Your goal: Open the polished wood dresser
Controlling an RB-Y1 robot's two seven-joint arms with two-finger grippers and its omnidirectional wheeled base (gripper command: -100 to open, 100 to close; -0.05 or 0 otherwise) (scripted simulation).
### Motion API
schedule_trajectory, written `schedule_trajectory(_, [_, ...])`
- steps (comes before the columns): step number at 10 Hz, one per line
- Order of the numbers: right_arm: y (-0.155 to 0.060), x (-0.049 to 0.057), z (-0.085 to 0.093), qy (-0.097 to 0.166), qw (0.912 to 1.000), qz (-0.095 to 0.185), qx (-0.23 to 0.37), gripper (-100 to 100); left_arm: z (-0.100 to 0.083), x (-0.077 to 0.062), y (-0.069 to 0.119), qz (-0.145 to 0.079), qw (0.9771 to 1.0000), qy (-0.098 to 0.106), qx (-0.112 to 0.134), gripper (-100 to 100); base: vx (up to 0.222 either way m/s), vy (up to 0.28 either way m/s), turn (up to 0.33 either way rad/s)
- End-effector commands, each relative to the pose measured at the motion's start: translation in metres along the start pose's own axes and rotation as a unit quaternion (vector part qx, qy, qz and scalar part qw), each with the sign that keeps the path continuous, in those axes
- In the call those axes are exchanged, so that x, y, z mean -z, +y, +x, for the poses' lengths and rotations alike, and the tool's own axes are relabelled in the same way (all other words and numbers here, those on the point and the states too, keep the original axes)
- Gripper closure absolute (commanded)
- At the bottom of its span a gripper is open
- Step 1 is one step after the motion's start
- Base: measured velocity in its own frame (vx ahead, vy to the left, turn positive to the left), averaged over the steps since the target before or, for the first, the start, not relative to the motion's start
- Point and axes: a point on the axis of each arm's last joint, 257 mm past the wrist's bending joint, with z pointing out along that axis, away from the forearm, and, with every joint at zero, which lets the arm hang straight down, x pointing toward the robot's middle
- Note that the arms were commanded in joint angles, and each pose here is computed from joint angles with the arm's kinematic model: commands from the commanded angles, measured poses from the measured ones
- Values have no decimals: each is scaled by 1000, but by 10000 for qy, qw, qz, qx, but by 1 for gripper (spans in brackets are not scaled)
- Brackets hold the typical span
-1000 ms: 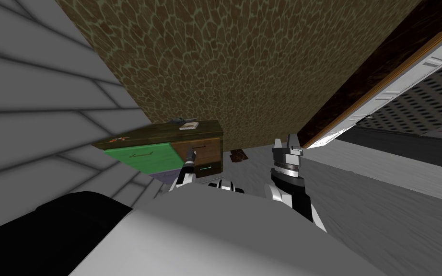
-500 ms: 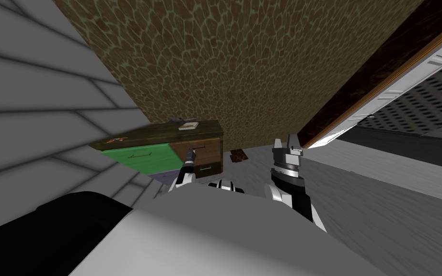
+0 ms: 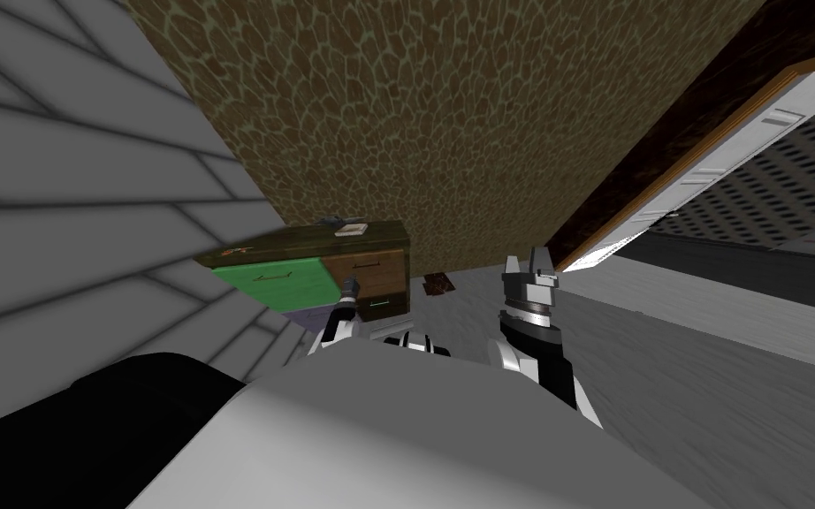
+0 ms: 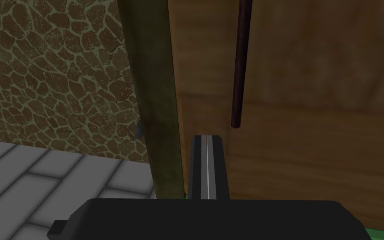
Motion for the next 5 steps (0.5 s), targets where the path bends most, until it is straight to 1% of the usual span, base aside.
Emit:
schedule_trajectory(1, [0,0,0,0,10000,1,1,0,-3,-3,-3,25,9998,107,-157,-100,-17,-7,-2])
schedule_trajectory(5, [0,0,0,1,10000,1,2,0,-8,-9,-7,72,9980,352,-522,-100,18,7,0])
